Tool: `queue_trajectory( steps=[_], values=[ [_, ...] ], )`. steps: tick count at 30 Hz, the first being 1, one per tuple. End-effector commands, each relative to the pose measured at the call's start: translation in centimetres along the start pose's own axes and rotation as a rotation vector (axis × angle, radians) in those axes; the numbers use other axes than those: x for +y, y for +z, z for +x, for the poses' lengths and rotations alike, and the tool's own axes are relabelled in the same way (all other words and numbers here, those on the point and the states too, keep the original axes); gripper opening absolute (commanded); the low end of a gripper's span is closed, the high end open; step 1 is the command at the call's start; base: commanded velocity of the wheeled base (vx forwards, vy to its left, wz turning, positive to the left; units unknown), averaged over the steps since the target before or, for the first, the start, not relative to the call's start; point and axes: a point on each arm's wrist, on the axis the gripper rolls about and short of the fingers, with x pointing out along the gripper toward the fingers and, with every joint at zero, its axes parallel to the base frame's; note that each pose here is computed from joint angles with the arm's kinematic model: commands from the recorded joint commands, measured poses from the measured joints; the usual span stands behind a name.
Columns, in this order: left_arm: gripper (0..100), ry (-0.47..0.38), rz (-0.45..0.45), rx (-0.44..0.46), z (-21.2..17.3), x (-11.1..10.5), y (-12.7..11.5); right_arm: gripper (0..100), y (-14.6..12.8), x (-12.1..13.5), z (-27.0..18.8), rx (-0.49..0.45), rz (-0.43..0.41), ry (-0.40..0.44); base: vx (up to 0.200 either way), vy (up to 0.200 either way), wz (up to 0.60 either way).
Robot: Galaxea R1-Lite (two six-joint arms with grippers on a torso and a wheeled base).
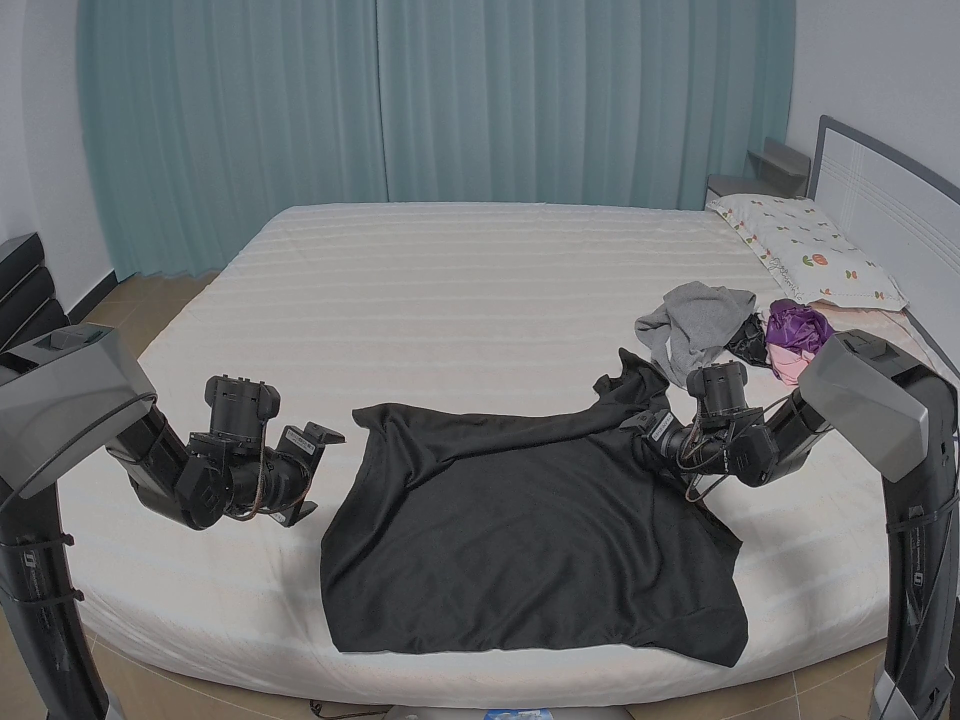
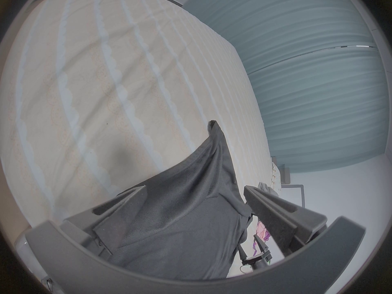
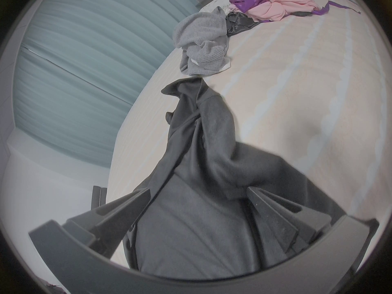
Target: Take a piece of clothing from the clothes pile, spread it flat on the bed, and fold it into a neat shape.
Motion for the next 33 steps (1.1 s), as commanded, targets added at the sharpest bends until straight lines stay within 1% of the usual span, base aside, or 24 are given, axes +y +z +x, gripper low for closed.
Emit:
queue_trajectory(
  steps=[1, 5, 6, 7, 8, 9, 10, 12, 16, 20, 21, 23, 26, 29, 33],
  values=[
    [100, 0.003, -0.002, 0.0, 0.0, 0.1, 0.0, 100, 3.0, -1.4, 2.4, -0.071, 0.026, -0.058, 0.0, 0.0, 0.0],
    [100, 0.005, -0.002, 0.0, 0.0, 0.2, 0.0, 100, 6.9, -2.8, 3.3, -0.223, 0.043, -0.096, 0.0, 0.0, 0.0],
    [100, 0.005, -0.002, 0.0, 0.0, 0.2, 0.0, 100, 7.2, -2.9, 3.3, -0.233, 0.042, -0.098, 0.0, 0.0, 0.0],
    [100, 0.005, -0.002, 0.0, 0.0, 0.2, 0.0, 100, 8.7, -3.5, 3.0, -0.282, 0.034, -0.11, 0.0, 0.0, 0.0],
    [100, 0.005, -0.002, 0.0, 0.0, 0.2, 0.0, 100, 8.7, -3.5, 3.0, -0.282, 0.034, -0.11, 0.0, 0.0, 0.0],
    [100, 0.005, -0.002, 0.0, 0.0, 0.2, 0.0, 100, 9.8, -3.8, 2.4, -0.312, 0.038, -0.104, 0.0, 0.0, 0.0],
    [100, 0.005, -0.002, 0.0, 0.0, 0.2, 0.0, 100, 9.9, -3.7, 2.4, -0.314, 0.038, -0.102, 0.0, 0.0, 0.0],
    [100, 0.006, -0.002, 0.001, 0.1, 0.2, 0.0, 100, 11.1, -3.3, 1.2, -0.355, 0.042, -0.074, 0.0, 0.0, 0.0],
    [100, 0.005, -0.002, 0.0, 0.0, 0.2, 0.0, 100, 11.1, -2.8, -0.2, -0.343, 0.04, -0.057, 0.0, 0.0, 0.0],
    [100, 0.005, -0.002, 0.0, 0.0, 0.2, 0.0, 100, 10.0, -3.1, -0.5, -0.268, 0.014, -0.047, 0.0, 0.0, 0.0],
    [100, 0.005, -0.002, 0.0, 0.0, 0.2, 0.0, 100, 10.0, -3.2, -0.5, -0.263, 0.013, -0.047, 0.0, 0.0, 0.0],
    [100, 0.005, -0.002, 0.0, 0.0, 0.2, 0.0, 100, 9.0, -3.9, -0.2, -0.209, -0.02, -0.054, 0.0, 0.0, 0.0],
    [100, 0.005, -0.002, 0.0, 0.0, 0.2, 0.0, 100, 8.5, -4.6, 0.4, -0.189, -0.067, -0.066, 0.0, 0.0, 0.0],
    [100, 0.005, -0.002, 0.0, 0.0, 0.2, 0.0, 100, 8.1, -5.2, 1.1, -0.187, -0.088, -0.069, 0.0, 0.0, 0.0],
    [100, 0.005, 0.0, 0.0, 0.0, 0.2, 0.0, 100, 7.5, -6.2, 2.3, -0.173, -0.149, -0.072, 0.0, 0.0, 0.0]
  ],
)
